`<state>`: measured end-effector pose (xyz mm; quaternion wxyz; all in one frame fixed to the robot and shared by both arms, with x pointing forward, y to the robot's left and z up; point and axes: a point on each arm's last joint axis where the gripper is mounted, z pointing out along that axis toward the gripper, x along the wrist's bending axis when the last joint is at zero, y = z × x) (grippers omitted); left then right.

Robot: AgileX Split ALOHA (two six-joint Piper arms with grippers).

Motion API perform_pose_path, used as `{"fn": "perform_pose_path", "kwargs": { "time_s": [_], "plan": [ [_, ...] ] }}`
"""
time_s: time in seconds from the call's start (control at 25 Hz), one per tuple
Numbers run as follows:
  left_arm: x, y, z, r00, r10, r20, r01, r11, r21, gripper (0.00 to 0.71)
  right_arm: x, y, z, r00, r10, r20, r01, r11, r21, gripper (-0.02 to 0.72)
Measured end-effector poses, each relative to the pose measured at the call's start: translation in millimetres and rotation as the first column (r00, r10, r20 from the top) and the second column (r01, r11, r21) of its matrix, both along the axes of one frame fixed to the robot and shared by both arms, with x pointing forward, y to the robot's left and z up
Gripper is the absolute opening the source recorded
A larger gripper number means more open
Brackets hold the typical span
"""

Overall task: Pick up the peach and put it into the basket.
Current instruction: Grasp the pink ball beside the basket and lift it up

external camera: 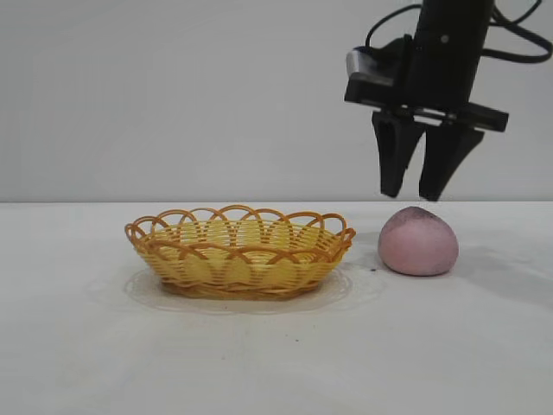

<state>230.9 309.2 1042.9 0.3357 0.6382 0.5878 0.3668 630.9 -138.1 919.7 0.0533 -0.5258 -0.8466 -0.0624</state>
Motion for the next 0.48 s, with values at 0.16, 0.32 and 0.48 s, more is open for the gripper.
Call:
{"fn": "perform_pose_path", "kwargs": {
  "time_s": [0.16, 0.32, 0.48],
  "plan": [
    [0.0, 0.0, 0.0, 1.000, 0.001, 0.000, -0.001, 1.000, -0.002, 0.405, -12.9, 23.6, 40.0, 0.992, 0.078, 0.097, -0.081, 0.996, 0.026, 0.000],
    [0.1, 0.0, 0.1, 1.000, 0.001, 0.002, -0.001, 1.000, -0.002, 0.405, -34.3, 65.2, 80.3, 0.958, 0.186, 0.219, -0.206, 0.976, 0.068, 0.000],
    [0.1, 0.0, 0.1, 1.000, 0.001, 0.002, -0.001, 1.000, -0.002, 0.405, -55.3, 103.3, 74.9, 0.932, 0.273, 0.239, -0.299, 0.951, 0.077, 0.000]
  ]
}}
